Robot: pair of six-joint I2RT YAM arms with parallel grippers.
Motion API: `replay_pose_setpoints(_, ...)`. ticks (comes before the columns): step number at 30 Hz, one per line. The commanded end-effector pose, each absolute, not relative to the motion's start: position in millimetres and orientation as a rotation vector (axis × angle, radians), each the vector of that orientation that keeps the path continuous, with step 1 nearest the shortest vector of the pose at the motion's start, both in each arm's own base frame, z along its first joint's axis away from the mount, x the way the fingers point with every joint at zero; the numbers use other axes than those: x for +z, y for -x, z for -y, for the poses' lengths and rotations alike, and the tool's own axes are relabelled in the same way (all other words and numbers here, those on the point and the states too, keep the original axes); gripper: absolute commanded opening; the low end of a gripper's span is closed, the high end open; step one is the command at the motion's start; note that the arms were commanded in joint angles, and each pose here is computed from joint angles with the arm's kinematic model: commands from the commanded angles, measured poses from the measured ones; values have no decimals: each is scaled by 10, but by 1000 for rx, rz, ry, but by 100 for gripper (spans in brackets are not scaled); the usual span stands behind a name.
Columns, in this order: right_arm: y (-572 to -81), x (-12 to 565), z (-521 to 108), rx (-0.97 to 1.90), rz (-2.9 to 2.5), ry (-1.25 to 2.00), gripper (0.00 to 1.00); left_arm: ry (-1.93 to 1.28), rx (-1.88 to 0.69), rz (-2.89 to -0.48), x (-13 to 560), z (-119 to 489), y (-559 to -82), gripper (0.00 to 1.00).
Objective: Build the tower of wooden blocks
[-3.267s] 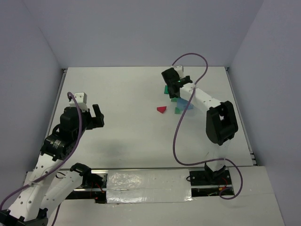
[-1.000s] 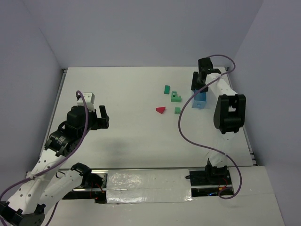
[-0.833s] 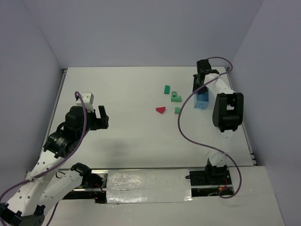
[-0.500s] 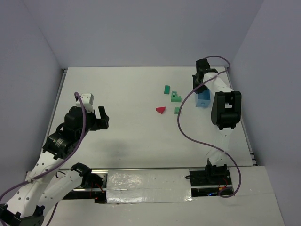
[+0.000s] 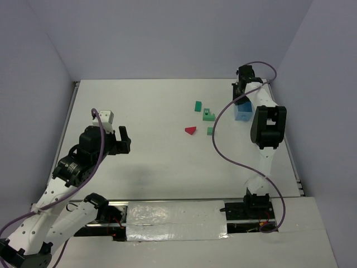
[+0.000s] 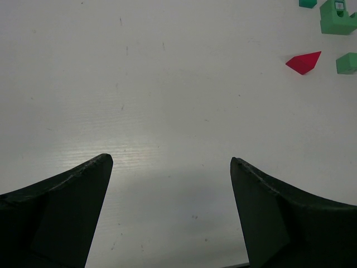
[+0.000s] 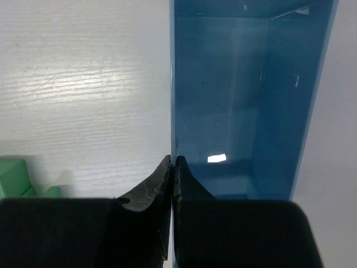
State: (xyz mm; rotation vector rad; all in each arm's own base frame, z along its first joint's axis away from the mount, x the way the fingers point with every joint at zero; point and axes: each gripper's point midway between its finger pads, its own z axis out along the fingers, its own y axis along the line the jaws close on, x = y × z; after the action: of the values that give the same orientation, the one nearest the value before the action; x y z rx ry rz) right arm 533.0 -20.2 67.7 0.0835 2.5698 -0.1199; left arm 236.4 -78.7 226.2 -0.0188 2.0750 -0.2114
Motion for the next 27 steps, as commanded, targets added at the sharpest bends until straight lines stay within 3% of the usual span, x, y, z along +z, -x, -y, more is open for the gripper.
replay_pose_setpoints(1, -5337, 693, 410, -67, -2565, -94, 5, -8, -230, -2045, 2318, 844, -2414, 99)
replay_pose_setpoints(8, -5288, 721, 427, 76, -2543, -8, 13, -25, -228, -2068, 2266, 881, -2432, 99)
replay_pose_setpoints(13, -5300, 773, 405, 97, -2530, -9, 27, -31, -225, -2077, 2244, 897, -2437, 100)
replay_pose_setpoints(15, -5315, 922, 395, 102, -2498, -23, 43, -35, -223, -2081, 2228, 900, -2436, 100)
replay_pose_setpoints(17, -5325, 1170, 382, 106, -2445, -35, 74, -40, -223, -2084, 2220, 907, -2436, 100)
replay_pose_setpoints(18, -5322, 1257, 363, 115, -2430, -53, 83, -37, -223, -2082, 2227, 905, -2438, 100)
replay_pose_setpoints(19, -5334, 1389, 355, 120, -2404, -67, 84, -40, -223, -2084, 2223, 908, -2439, 100)
replay_pose_setpoints(21, -5309, 1741, 269, 141, -2344, -71, 100, -40, -222, -2088, 2216, 911, -2442, 100)
replay_pose_setpoints(27, -4868, 2684, -197, -29, -2152, -196, 100, -28, -205, -2094, 2201, 886, -2451, 99)
